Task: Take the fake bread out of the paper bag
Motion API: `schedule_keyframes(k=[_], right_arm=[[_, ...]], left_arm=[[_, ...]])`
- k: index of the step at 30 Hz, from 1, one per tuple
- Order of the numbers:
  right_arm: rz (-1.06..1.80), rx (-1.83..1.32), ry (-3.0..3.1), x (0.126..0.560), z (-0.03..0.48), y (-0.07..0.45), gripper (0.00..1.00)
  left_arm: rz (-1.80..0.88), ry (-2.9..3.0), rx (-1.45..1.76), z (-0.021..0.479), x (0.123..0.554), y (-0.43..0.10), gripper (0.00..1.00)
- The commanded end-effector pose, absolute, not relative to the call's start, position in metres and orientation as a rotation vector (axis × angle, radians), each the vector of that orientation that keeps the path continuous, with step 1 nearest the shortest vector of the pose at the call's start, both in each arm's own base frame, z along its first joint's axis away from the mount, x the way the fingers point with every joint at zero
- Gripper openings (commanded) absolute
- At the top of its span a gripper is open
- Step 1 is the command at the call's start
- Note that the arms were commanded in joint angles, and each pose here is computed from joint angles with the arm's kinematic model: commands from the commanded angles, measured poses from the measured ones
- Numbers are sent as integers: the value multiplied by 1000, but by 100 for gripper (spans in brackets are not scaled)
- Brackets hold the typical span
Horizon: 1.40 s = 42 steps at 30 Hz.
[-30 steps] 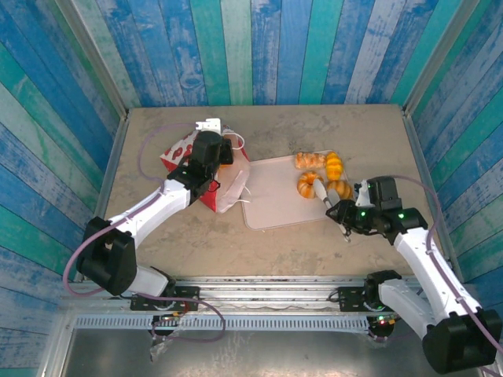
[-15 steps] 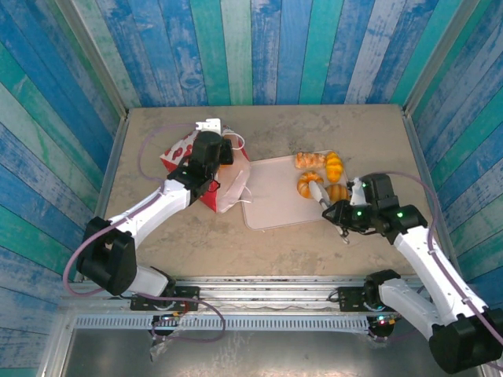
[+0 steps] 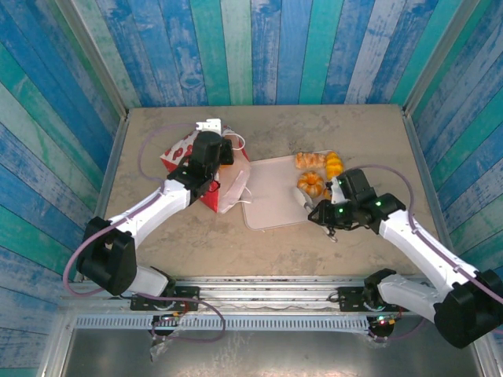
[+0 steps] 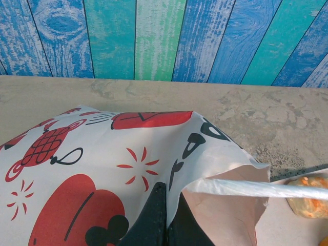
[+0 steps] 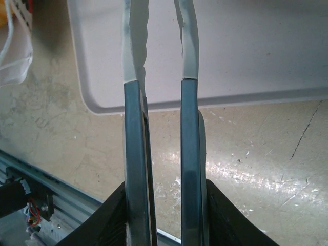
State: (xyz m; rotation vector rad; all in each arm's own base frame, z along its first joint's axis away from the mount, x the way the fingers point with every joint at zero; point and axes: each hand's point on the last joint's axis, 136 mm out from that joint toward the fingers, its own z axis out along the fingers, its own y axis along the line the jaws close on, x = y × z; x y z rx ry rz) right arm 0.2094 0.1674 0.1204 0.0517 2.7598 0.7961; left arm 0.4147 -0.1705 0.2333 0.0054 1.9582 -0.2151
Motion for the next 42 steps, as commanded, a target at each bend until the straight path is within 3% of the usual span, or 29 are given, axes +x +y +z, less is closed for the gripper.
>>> schedule_keyframes(k=[1, 23, 42], right_arm=[[777, 42, 2732, 220, 123, 170, 36], [702, 105, 2752, 236, 111, 153, 36], [820, -294, 2486, 212, 224, 219, 40]], left_arm=[[-258, 1883, -30, 262, 407, -165, 0], [-235, 1884, 119, 265, 396, -171, 1], [-190, 1937, 156, 259, 407, -176, 1]])
